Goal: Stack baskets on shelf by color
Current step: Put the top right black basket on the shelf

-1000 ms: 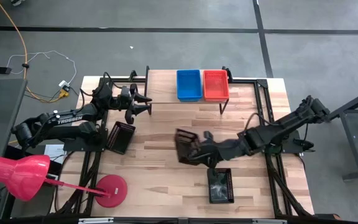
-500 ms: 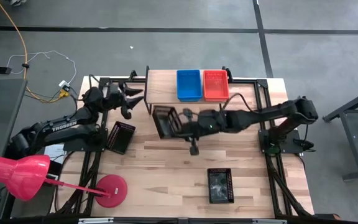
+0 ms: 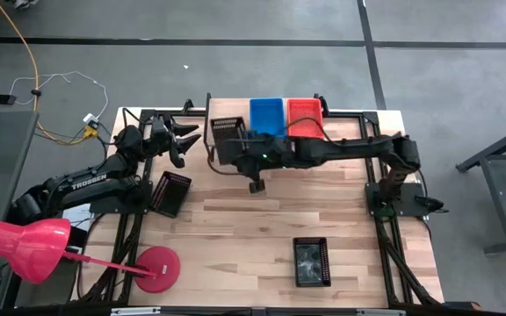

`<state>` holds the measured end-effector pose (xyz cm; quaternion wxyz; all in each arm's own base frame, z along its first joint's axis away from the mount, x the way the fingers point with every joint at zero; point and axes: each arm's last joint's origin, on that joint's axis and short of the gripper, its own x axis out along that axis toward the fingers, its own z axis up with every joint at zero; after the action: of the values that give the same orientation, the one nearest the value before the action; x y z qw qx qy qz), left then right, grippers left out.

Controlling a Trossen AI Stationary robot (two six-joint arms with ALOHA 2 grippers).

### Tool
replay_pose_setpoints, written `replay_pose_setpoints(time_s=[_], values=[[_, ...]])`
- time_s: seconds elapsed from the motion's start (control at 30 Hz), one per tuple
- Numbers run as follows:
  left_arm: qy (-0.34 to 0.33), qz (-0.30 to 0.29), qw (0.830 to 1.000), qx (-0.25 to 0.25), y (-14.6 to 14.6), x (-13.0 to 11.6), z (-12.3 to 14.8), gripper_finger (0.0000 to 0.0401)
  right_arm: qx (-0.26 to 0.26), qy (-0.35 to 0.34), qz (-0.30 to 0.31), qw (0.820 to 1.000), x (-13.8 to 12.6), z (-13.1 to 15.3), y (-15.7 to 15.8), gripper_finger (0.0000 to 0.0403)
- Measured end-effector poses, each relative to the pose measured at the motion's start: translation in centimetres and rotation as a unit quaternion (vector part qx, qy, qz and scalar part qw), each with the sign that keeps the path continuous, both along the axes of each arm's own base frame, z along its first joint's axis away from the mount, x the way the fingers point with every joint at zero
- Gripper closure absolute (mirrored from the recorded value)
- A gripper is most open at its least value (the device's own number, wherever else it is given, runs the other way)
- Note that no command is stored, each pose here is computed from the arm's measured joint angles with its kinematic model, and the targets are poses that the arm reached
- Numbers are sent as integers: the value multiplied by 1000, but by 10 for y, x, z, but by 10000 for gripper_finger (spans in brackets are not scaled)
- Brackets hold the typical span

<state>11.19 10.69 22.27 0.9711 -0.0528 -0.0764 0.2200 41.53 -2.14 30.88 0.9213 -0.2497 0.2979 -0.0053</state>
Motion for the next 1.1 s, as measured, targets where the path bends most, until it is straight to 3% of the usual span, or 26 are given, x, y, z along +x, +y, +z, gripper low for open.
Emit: replay_pose_setpoints(time_s=[0.3,0.57,0.93,1.1], values=[[-1,-8,1000,-29,0,1,-2,245,-40,23,-56,997,20,-17,-35,403],[-1,-17,999,-30,-2,2,-2,245,-10,11,-145,989,18,-20,-57,403],[-1,-21,999,-29,-3,3,-2,245,14,-3,-125,992,19,-18,-60,402],[-1,-21,999,-29,-3,3,-2,245,7,-2,-123,992,19,-18,-61,364]])
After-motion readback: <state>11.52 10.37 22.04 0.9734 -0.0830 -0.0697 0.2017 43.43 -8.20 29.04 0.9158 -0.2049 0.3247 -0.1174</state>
